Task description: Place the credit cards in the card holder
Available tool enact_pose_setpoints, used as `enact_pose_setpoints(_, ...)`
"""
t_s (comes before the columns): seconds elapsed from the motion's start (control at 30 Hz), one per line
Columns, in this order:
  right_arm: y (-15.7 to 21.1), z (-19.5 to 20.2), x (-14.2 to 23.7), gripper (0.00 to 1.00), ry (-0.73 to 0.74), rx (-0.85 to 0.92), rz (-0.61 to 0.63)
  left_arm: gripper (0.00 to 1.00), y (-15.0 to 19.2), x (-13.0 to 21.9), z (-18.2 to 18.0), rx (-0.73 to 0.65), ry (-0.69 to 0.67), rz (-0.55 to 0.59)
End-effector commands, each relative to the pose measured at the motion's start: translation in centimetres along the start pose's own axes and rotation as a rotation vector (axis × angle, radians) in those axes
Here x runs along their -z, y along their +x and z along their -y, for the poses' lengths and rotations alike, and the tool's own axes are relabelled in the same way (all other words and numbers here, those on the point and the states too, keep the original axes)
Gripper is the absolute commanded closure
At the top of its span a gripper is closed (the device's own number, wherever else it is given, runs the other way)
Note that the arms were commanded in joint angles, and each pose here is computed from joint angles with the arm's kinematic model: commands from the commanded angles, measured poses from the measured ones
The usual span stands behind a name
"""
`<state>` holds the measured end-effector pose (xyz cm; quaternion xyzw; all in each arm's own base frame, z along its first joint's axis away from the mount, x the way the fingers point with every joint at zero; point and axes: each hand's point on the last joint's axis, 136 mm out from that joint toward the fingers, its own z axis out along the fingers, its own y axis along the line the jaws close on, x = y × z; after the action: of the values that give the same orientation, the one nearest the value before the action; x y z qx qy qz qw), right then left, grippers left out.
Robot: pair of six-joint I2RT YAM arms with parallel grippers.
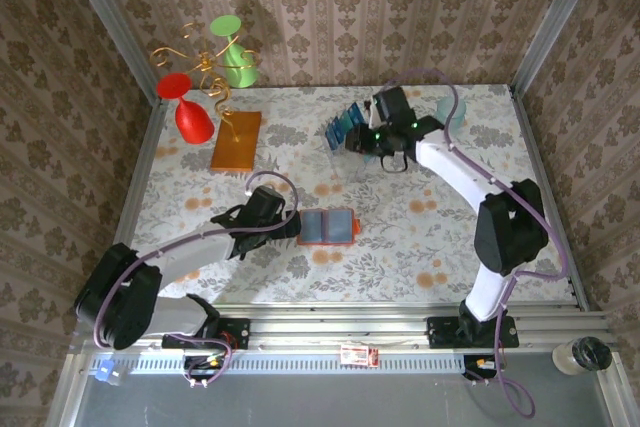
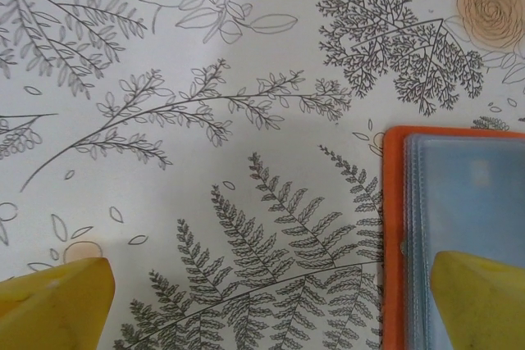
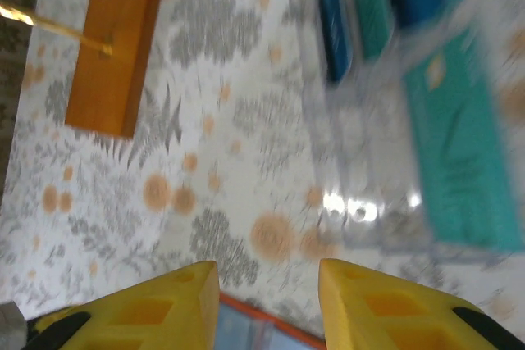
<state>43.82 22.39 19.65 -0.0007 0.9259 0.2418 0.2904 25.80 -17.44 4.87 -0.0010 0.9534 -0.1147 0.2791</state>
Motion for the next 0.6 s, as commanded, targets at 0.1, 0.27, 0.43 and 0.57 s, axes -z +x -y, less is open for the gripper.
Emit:
enact_pose_setpoints(0.1, -1.3, 3.2, -0.1, 0.62, 0.214, 0.126, -0.074, 0.0, -1.1, 0.0, 1.5, -0.017, 0.027, 0.02)
enact_pose_setpoints(0.27, -2.2, 3.4, -2.2, 0.64, 0.239, 0.157, -0.113, 0.0, -1.1, 0.0, 1.5, -0.012, 0.026, 0.02)
enact_pose_setpoints(0.43, -2.8, 2.5, -4.5, 0.68, 0.213, 0.191, -0.131, 0.0, -1.2, 0.1, 1.5, -0.005, 0.022, 0.018)
enact_pose_setpoints(0.57, -2.7, 1.8, -6.7, 0.7, 0.2, 0.21, -0.151, 0.0, -1.3, 0.0, 1.6, -0.005, 0.018, 0.01)
